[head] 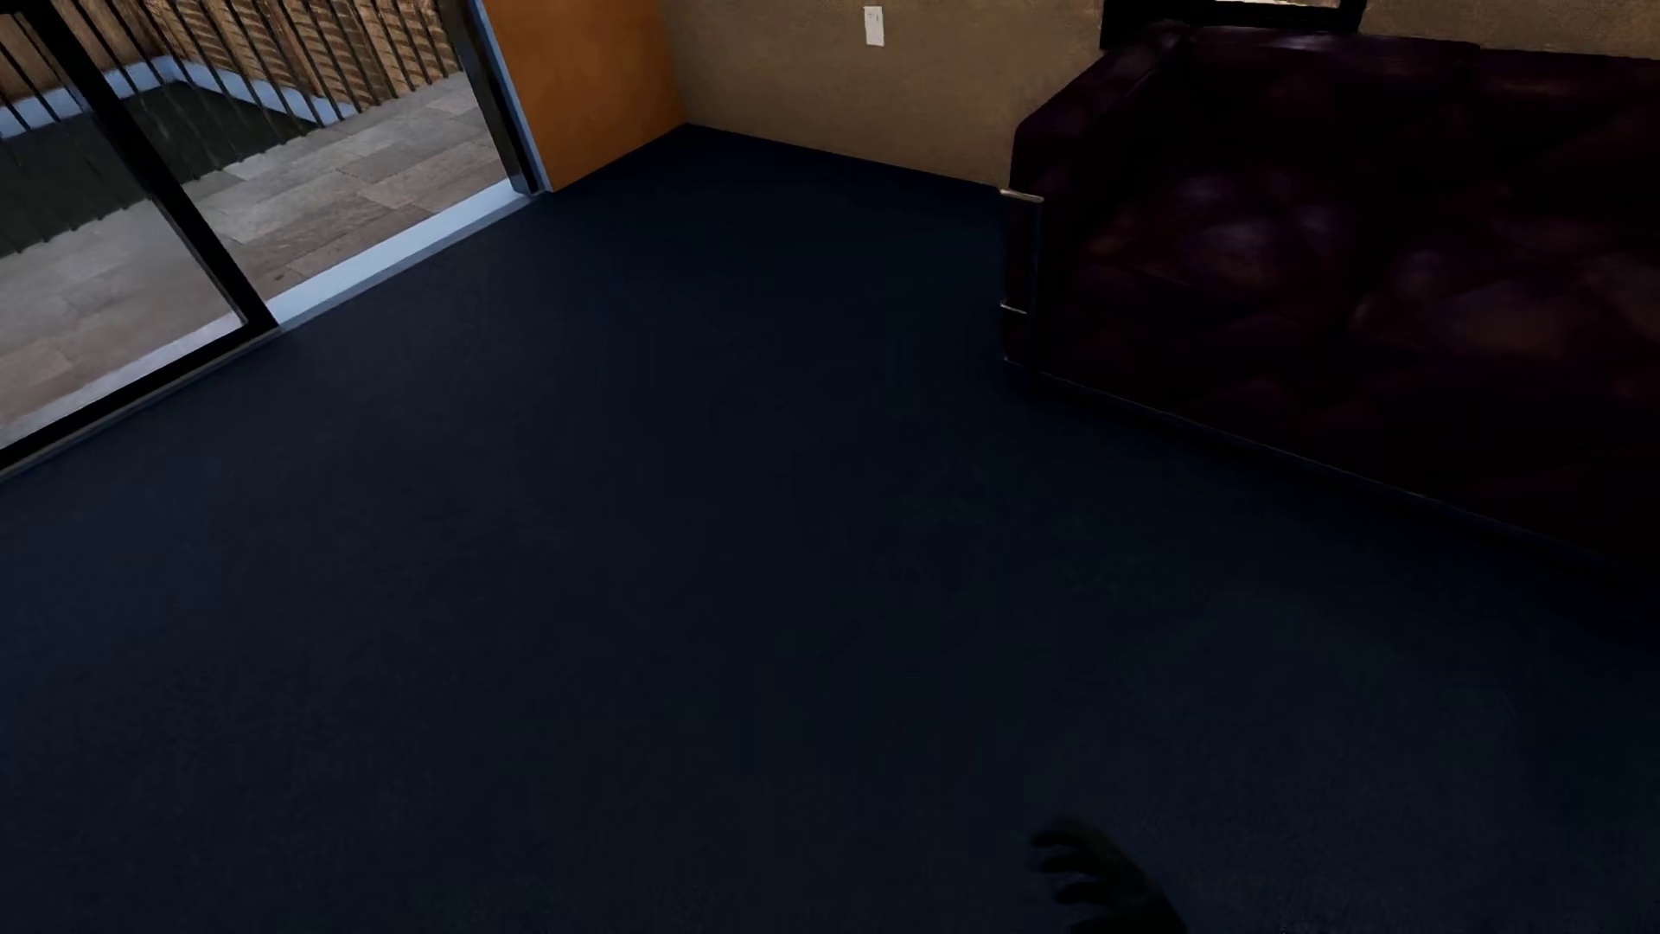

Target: Approach the sofa

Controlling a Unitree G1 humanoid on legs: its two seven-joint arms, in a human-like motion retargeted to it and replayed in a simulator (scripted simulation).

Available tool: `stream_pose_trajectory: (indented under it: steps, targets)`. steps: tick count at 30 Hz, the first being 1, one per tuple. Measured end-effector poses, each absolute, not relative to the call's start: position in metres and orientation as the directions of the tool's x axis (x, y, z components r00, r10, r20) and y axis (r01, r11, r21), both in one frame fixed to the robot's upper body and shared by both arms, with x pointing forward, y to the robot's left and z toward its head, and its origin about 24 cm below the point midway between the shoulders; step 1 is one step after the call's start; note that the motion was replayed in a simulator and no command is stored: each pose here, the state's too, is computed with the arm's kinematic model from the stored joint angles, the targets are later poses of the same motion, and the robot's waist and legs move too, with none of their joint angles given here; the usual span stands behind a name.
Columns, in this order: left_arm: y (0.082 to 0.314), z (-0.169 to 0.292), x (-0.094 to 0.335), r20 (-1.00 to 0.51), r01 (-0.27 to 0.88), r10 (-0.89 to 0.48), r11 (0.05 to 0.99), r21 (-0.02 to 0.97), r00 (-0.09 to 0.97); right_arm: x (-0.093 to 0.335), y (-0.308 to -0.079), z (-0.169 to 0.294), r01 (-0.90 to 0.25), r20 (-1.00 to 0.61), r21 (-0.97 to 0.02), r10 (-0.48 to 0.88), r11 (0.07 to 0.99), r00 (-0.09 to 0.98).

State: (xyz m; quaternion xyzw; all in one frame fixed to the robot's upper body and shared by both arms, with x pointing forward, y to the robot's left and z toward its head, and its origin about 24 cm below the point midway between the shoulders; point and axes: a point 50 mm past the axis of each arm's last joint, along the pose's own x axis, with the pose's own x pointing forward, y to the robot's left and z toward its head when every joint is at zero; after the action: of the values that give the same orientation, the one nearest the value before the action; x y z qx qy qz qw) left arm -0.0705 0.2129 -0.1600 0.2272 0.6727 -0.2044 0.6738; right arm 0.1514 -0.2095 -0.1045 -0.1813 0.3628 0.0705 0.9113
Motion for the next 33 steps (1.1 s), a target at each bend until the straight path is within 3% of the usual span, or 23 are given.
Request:
stream_pose_trajectory:
  steps: [3,5,8,10,12,13,16,20,23,25,27,29,31,33]
  targets:
    - [0.215,-0.161,-0.058,-0.998,0.558,0.036,0.828,0.059,0.053,0.142,-0.205,-0.104,-0.29,-0.692,-0.271,0.024,0.918,0.721]
    - [0.226,-0.161,-0.04,-0.992,0.522,0.07,0.845,0.113,0.102,0.11,-0.203,-0.123,-0.325,-0.777,-0.238,0.021,0.915,0.629]
    - [0.255,-0.159,-0.011,-0.975,0.468,0.166,0.857,0.216,0.147,0.022,-0.187,-0.167,-0.415,-0.959,-0.109,0.014,0.903,0.284]
    - [0.271,-0.156,0.021,-0.951,0.376,0.228,0.879,0.292,0.208,-0.027,-0.177,-0.174,-0.569,-0.995,-0.018,0.04,0.822,0.09]
    - [0.278,-0.149,0.055,-0.918,0.293,0.246,0.894,0.339,0.312,-0.032,-0.184,-0.17,-0.651,-0.995,-0.015,0.054,0.759,0.087]
    - [0.28,-0.144,0.07,-0.895,0.266,0.247,0.895,0.357,0.372,-0.027,-0.194,-0.167,-0.634,-0.993,-0.044,0.036,0.772,0.113]
    - [0.293,-0.116,0.121,-0.793,0.231,0.247,0.871,0.434,0.556,-0.004,-0.229,-0.159,-0.425,-0.971,-0.176,-0.084,0.888,0.226]
    - [0.31,-0.078,0.177,-0.64,0.065,0.3,0.874,0.481,0.707,0.022,-0.234,-0.156,-0.207,-0.935,-0.218,-0.144,0.954,0.324]
    - [0.291,-0.065,0.205,-0.567,0.038,0.25,0.894,0.447,0.785,0.029,-0.206,-0.162,-0.337,-0.947,-0.157,-0.045,0.928,0.317]
    - [0.263,-0.064,0.216,-0.553,0.124,0.151,0.895,0.428,0.82,0.032,-0.18,-0.164,-0.478,-0.948,-0.105,0.058,0.872,0.314]
    - [0.228,-0.07,0.219,-0.571,0.268,0.018,0.87,0.413,0.821,0.034,-0.174,-0.166,-0.511,-0.949,-0.096,0.076,0.854,0.305]
    - [0.195,-0.089,0.207,-0.637,0.4,-0.087,0.84,0.367,0.766,0.035,-0.185,-0.166,-0.542,-0.955,-0.12,0.052,0.832,0.292]
    - [0.167,-0.121,0.177,-0.753,0.53,-0.147,0.794,0.296,0.641,0.046,-0.199,-0.165,-0.566,-0.954,-0.164,0.017,0.808,0.301]
    - [0.145,-0.147,0.137,-0.857,0.713,-0.204,0.659,0.238,0.474,0.068,-0.208,-0.162,-0.563,-0.939,-0.21,-0.006,0.799,0.343]
